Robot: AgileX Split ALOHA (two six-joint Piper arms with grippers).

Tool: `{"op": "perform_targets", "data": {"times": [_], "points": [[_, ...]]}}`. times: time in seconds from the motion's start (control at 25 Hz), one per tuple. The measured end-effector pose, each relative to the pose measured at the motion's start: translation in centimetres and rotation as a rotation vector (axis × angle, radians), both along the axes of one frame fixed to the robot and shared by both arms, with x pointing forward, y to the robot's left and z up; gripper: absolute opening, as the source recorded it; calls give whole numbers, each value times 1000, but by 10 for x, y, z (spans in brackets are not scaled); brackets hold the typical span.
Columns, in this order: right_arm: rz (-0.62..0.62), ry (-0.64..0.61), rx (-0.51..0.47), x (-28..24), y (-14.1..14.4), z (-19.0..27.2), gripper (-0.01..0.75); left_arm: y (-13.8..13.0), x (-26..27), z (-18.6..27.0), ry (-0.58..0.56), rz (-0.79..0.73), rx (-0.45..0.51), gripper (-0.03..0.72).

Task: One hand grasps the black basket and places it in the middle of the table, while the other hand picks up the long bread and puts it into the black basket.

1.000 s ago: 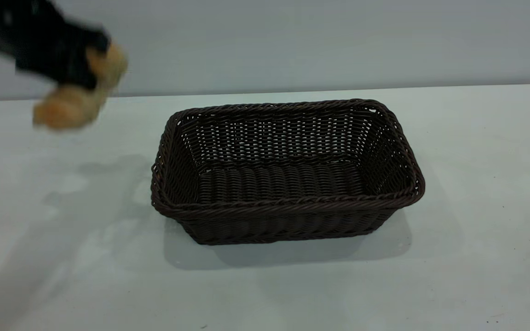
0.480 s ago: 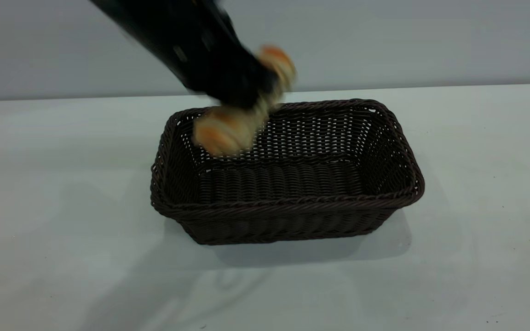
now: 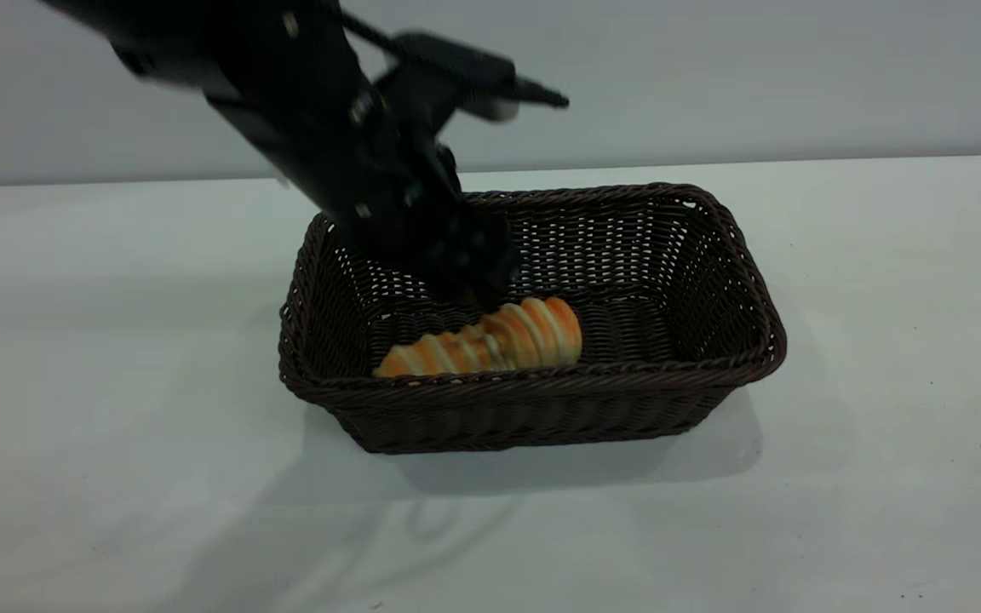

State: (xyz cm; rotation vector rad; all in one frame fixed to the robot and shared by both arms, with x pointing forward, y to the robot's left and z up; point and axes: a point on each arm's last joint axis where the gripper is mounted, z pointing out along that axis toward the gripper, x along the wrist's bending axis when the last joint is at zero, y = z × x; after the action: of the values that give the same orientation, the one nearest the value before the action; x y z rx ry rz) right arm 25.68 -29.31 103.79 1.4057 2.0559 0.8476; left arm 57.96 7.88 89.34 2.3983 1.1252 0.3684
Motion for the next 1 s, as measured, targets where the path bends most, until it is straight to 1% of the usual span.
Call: {"op": "perform_targets", "data": {"times": [0.08, 0.16, 0.32, 0.44, 0.56, 0.72, 0.76, 0.84, 1.0], "points": [[0, -31, 9, -4, -1, 1, 398, 5, -6, 23, 1, -34, 37, 647], [0, -69, 21, -10, -3, 1, 398, 13, -16, 53, 14, -58, 78, 649], [0, -133, 40, -19, -6, 1, 398, 36, -48, 127, 11, -66, 107, 613], [4, -158, 52, -23, -6, 1, 398, 60, -84, 179, 23, -60, 121, 581], [5, -160, 52, -23, -6, 1, 398, 88, -126, 224, 15, -29, 101, 575], [5, -163, 53, -24, -6, 1, 398, 125, -182, 262, 4, 14, 77, 574], [5, -164, 53, -24, -6, 1, 398, 135, -197, 269, -17, 19, 69, 573], [5, -164, 53, -24, -6, 1, 398, 154, -223, 280, -99, 28, 30, 574], [8, -162, 58, -24, -6, 1, 397, 187, -274, 272, -192, 56, -50, 572]]}}
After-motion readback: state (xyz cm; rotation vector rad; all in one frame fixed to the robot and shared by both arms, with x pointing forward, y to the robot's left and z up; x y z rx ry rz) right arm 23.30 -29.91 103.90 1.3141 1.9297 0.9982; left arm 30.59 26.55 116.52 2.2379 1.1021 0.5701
